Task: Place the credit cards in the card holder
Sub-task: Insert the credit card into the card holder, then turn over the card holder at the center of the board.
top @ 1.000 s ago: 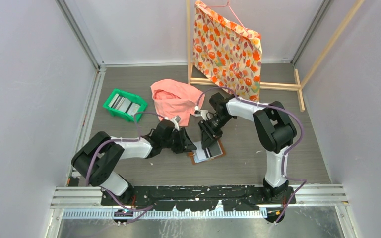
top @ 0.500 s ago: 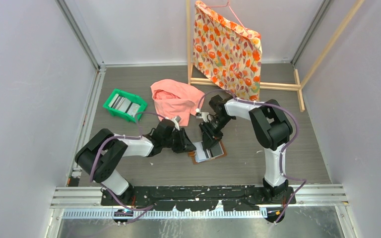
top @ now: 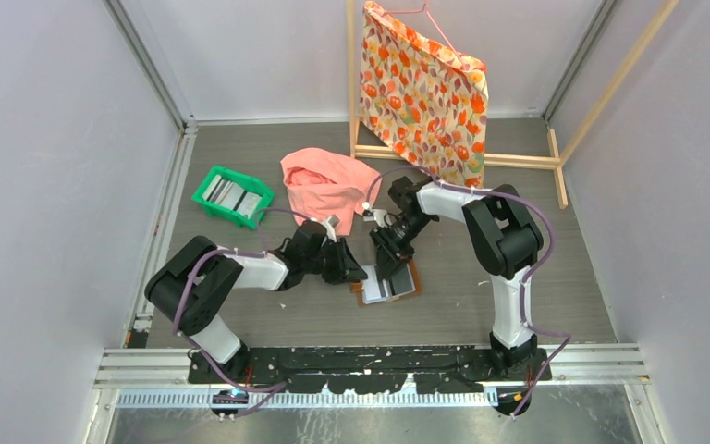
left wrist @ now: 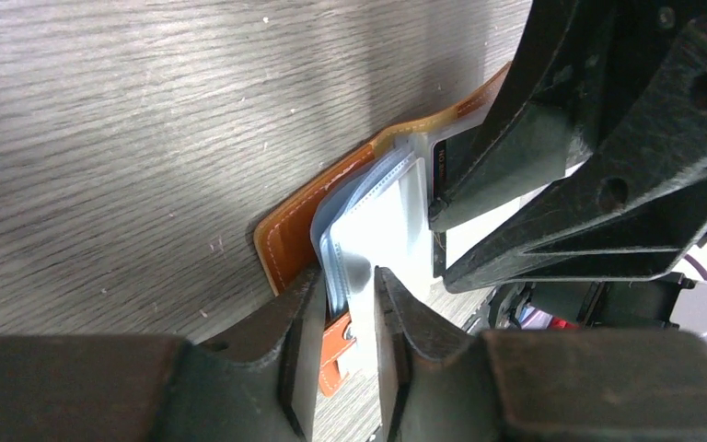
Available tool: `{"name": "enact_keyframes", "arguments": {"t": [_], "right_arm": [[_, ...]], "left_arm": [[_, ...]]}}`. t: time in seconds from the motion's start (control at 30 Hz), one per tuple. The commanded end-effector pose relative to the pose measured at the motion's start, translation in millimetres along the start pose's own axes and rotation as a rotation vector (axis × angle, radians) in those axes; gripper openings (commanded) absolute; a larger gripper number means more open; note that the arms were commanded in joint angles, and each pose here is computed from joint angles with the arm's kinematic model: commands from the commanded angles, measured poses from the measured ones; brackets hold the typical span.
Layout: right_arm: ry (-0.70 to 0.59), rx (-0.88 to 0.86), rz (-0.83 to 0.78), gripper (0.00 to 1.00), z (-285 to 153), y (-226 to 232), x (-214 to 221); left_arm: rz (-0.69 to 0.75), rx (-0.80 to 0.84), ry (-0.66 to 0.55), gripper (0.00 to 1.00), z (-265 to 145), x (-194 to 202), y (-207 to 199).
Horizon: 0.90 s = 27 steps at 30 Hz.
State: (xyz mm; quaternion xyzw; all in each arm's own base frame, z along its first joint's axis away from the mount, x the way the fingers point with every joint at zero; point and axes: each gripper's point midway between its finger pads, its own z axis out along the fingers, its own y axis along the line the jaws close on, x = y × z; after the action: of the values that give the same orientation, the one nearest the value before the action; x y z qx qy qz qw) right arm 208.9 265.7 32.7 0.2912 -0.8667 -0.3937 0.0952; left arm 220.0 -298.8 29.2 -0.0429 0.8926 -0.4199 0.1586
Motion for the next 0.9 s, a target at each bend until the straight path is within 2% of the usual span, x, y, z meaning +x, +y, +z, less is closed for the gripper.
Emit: {"name": "enact_keyframes", "arguments": {"t": [0.0,0.17,0.33,0.47,0.53,0.63,0.67,0.77,0.87], "right_arm": [[-0.022,0.054,-0.204,0.38,-27.6,15.3,-9.1],[-0.089,0.136,-0.312,0.39,-69.3,18.5,-2.3],[-0.137,0.202,-0.226,0.38,-87.2,-5.4,1.8],[-0.110,0.200,-0.147,0.27,-82.0,-17.5,5.6],[-0.091,0.206,-0.127,0.23,-79.7,-22.4,6.8],[-0.071,0.198,-0.106,0.22,-76.1,-24.6,9.7],[-0.066,0.199,-0.101,0.22,-75.3,-26.3,10.5],[-0.032,0.195,-0.077,0.21,-70.5,-31.8,15.2],[-0.005,0.156,-0.059,0.19,-66.2,-29.9,18.6]], "left_arm": [[0.032,-0.012,-0.019,0.31,-2.5,-6.5,-3.9],[0.119,-0.044,-0.107,0.39,-27.0,-30.2,-15.2],[0.208,-0.049,-0.197,0.43,-54.5,-48.8,-31.1],[0.231,0.025,-0.249,0.45,-65.6,-54.5,-50.2],[0.200,0.078,-0.266,0.54,-65.6,-54.3,-57.3],[0.121,0.160,-0.306,0.71,-59.7,-56.5,-61.2],[0.089,0.191,-0.316,0.74,-56.7,-57.6,-61.7],[0.004,0.282,-0.266,0.74,-46.6,-55.9,-67.5],[-0.028,0.299,-0.168,0.67,-30.8,-46.3,-74.4]]}}
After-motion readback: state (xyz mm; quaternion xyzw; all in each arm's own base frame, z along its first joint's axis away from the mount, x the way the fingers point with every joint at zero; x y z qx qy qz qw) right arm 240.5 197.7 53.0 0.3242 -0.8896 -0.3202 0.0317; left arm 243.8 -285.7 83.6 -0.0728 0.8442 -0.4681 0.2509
